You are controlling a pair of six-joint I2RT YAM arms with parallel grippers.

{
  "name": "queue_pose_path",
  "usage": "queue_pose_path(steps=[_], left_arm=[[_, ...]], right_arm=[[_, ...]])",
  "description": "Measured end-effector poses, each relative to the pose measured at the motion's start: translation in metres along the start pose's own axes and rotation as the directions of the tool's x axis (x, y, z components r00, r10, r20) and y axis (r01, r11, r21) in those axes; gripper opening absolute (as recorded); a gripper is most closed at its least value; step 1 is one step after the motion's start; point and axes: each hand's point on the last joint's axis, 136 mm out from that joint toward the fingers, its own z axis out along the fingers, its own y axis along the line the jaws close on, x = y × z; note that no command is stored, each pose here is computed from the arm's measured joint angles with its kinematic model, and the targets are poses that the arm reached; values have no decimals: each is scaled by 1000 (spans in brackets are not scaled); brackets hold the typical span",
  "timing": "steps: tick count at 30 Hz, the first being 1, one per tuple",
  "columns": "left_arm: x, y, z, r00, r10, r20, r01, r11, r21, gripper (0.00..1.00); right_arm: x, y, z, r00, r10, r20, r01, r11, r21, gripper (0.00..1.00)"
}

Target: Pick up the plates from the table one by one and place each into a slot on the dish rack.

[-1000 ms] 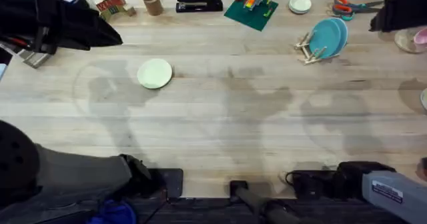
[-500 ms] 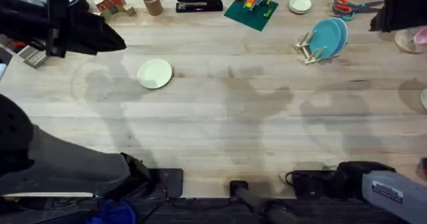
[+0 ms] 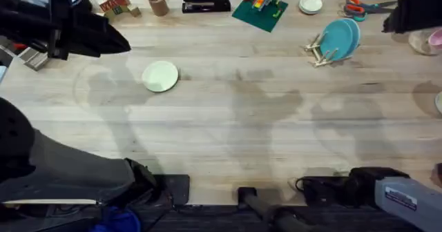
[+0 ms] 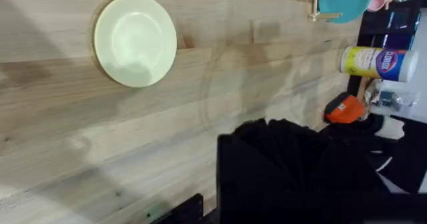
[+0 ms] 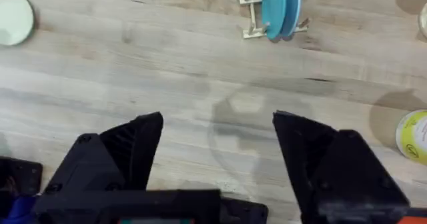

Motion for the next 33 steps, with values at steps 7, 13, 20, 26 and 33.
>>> queue_pose_path(steps=[7,13,20,26,33], left_arm=[[0,0,0,1000,7,-1,-7,1000,-2,40],[0,0,0,1000,7,-1,-7,1000,-2,40],[0,0,0,1000,13,-1,-13,1000,-2,40],[-1,6,4,1000,9,-16,-9,1000,7,40],[-5,20,14,998,-14,-56,16,999,32,41]], right_arm=[[0,0,0,1000,0,0,0,1000,0,995],[0,0,0,1000,0,0,0,1000,0,995],[0,0,0,1000,0,0,0,1000,0,995],[0,0,0,1000,0,0,0,1000,0,995],[0,0,0,1000,0,0,0,1000,0,995]])
